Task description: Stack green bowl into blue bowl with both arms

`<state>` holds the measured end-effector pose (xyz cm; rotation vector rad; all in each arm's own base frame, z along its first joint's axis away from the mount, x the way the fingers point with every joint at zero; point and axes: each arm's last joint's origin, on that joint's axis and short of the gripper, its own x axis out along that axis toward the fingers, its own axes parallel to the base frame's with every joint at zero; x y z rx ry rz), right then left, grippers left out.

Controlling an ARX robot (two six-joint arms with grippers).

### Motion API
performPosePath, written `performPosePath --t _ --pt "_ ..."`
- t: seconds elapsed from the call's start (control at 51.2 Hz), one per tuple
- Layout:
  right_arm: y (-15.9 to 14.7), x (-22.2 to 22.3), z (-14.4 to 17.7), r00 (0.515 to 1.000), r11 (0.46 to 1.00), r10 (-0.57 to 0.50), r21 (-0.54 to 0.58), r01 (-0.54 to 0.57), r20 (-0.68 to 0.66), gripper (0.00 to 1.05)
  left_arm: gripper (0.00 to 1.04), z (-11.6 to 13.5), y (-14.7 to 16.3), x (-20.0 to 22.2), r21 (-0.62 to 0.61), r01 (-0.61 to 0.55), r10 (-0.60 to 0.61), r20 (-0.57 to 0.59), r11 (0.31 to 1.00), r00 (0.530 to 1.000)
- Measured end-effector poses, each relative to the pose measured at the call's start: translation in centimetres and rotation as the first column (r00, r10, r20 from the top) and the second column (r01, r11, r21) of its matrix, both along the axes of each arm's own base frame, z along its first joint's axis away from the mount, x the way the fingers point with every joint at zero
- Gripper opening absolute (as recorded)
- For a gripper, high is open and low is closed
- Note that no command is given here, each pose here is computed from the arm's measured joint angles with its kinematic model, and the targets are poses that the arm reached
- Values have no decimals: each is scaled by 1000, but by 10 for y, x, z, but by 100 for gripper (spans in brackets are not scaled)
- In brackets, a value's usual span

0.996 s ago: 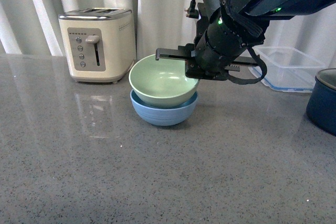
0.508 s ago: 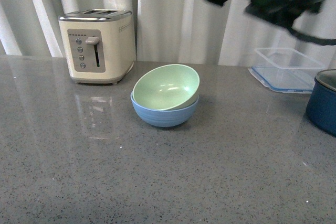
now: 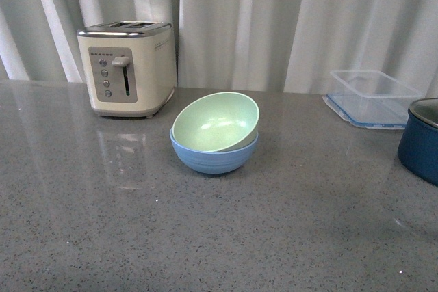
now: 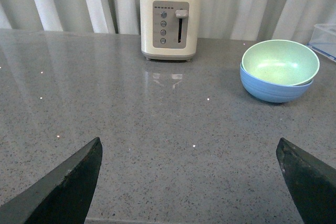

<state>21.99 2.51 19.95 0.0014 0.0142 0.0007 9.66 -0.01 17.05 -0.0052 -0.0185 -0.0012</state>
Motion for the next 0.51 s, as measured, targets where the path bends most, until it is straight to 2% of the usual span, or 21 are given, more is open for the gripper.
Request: performPosePath --t 0.332,0.508 --pt "-18 -44 -18 1000 1000 21 1 -21 2 1 98 0 0 0 0 0 0 0 1000 1000" --pt "-25 -58 -23 1000 1000 -4 1 4 2 1 98 0 0 0 0 0 0 0 1000 1000"
